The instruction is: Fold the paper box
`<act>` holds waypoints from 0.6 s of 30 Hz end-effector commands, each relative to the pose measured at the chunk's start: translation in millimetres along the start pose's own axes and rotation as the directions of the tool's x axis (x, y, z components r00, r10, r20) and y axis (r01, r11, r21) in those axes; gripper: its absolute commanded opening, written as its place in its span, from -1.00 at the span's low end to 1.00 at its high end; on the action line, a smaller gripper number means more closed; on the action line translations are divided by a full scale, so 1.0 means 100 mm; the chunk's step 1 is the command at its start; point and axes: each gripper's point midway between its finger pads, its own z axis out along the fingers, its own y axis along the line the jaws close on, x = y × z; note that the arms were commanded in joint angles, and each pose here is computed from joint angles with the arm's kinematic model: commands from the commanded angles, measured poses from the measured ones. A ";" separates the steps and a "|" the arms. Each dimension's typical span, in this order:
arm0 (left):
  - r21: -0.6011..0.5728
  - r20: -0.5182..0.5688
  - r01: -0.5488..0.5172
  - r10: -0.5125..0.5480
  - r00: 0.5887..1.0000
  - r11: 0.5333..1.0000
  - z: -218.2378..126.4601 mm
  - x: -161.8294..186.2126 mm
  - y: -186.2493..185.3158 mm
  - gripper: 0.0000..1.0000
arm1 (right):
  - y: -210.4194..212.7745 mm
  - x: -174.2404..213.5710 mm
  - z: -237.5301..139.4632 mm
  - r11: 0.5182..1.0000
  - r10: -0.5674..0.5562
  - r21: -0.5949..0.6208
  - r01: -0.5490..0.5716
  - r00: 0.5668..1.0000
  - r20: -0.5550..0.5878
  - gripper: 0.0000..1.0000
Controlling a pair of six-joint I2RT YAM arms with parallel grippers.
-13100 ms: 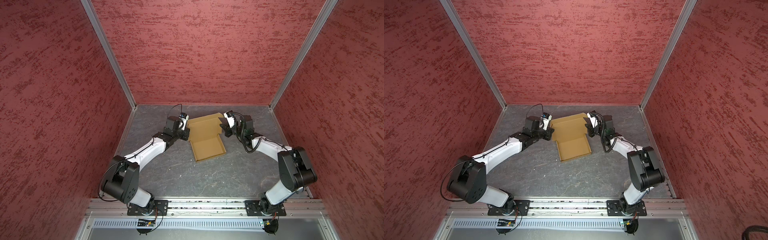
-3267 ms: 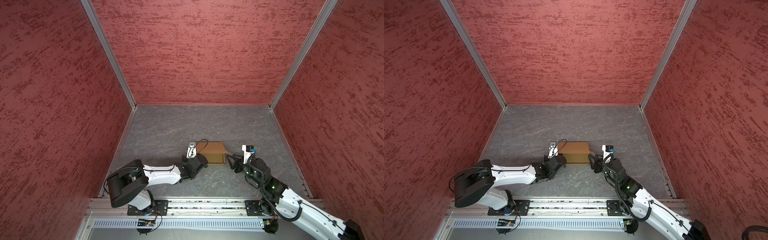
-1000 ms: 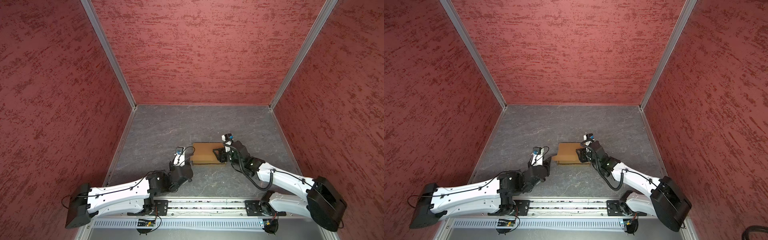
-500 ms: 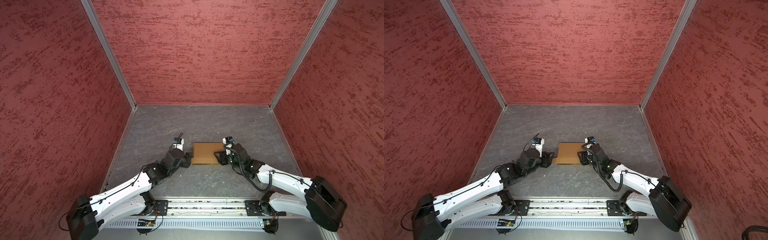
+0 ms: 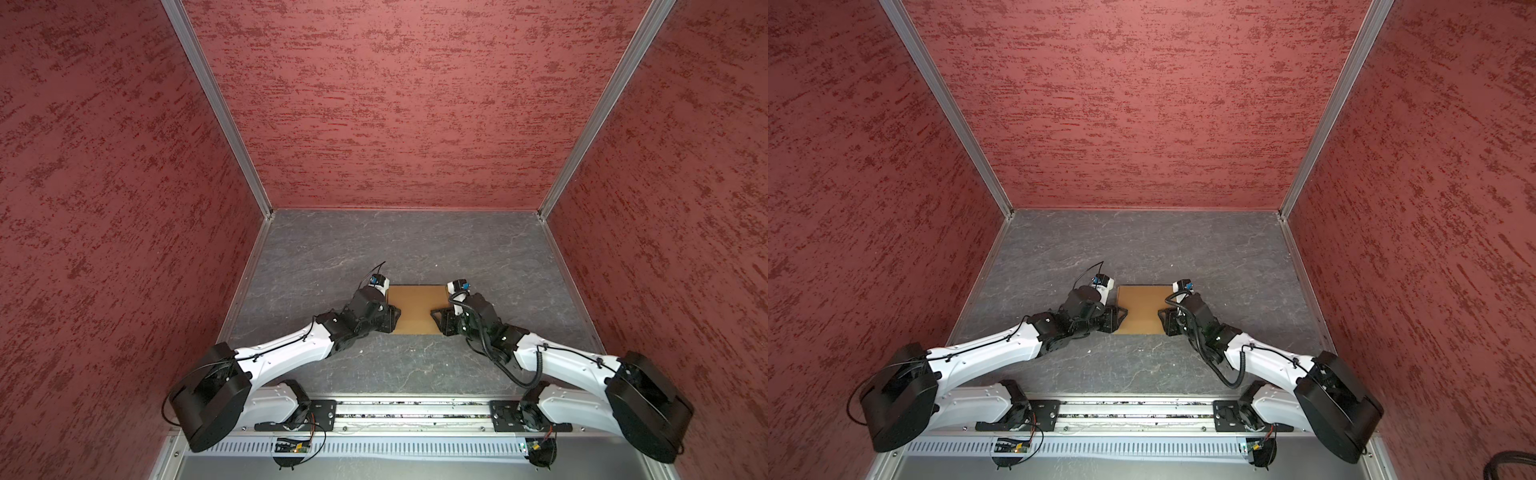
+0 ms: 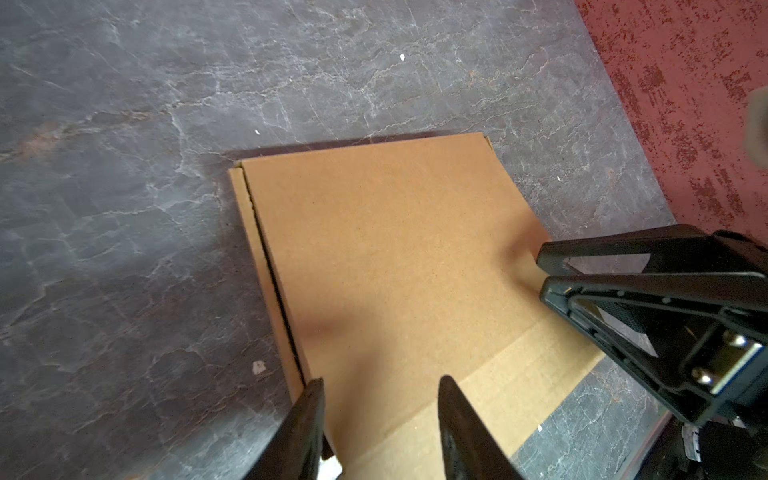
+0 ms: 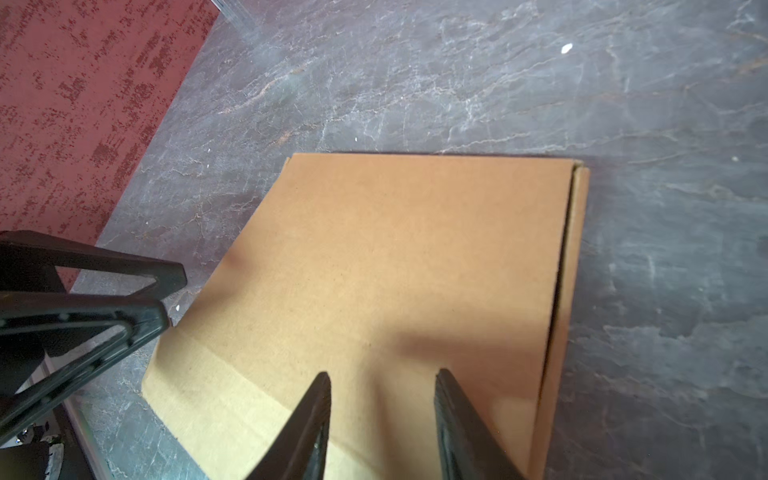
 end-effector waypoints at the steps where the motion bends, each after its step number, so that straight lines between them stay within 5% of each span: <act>1: 0.038 0.027 -0.006 0.005 1.000 0.999 0.04 -0.09 -0.08 -0.18 | 0.03 0.03 0.02 1.000 0.014 -0.021 -0.014 1.000 0.000 -0.16; 18: -0.056 -0.068 0.032 -0.036 0.997 0.998 0.40 0.37 0.24 -0.34 | -0.15 0.24 0.13 0.999 0.035 0.023 -0.034 0.999 -0.034 -0.22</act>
